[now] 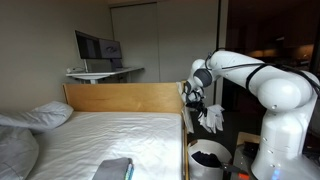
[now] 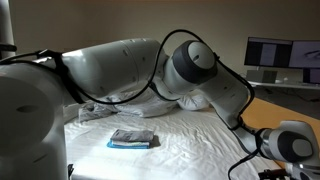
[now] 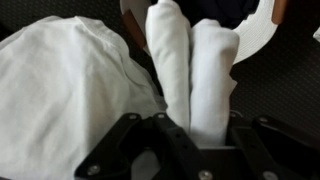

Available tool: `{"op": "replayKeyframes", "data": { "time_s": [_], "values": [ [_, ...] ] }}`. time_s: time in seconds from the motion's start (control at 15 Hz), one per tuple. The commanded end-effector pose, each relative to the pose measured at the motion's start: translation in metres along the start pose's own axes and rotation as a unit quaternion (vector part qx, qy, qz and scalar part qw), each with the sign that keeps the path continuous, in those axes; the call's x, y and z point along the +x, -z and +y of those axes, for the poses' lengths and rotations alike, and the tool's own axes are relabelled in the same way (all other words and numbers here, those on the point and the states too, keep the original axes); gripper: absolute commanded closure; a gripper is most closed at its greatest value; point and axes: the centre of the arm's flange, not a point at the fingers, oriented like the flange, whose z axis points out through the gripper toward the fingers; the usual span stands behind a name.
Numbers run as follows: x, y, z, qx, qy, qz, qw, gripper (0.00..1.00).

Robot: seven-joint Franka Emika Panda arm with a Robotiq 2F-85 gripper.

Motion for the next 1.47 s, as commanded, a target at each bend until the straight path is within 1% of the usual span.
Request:
{"op": "replayKeyframes", "data": {
  "time_s": [0.0,0.27,0.47,0.53,0.6,0.67,1.0,1.07,1.2,1.4],
  "values": [
    [0.014,-0.002,-0.007,-0.018,-0.023,0.000,0.9996,0.88],
    [0.021,-0.005,-0.007,-0.023,-0.035,-0.004,0.9991,0.88],
    [0.025,-0.005,-0.009,-0.020,-0.044,-0.006,0.9988,0.89],
    [0.026,-0.005,-0.010,-0.016,-0.050,-0.009,0.9986,0.46],
    [0.027,-0.004,-0.011,-0.015,-0.054,-0.011,0.9984,0.45],
    [0.027,-0.003,-0.012,-0.012,-0.058,-0.011,0.9982,0.41],
    [0.035,0.004,-0.015,-0.001,-0.063,-0.007,0.9980,0.08],
    [0.036,0.005,-0.015,0.000,-0.062,-0.007,0.9980,0.02],
    [0.039,0.006,-0.016,0.003,-0.062,-0.006,0.9980,0.00],
    [0.039,0.009,-0.016,0.008,-0.058,-0.009,0.9982,0.00]
  ]
}}
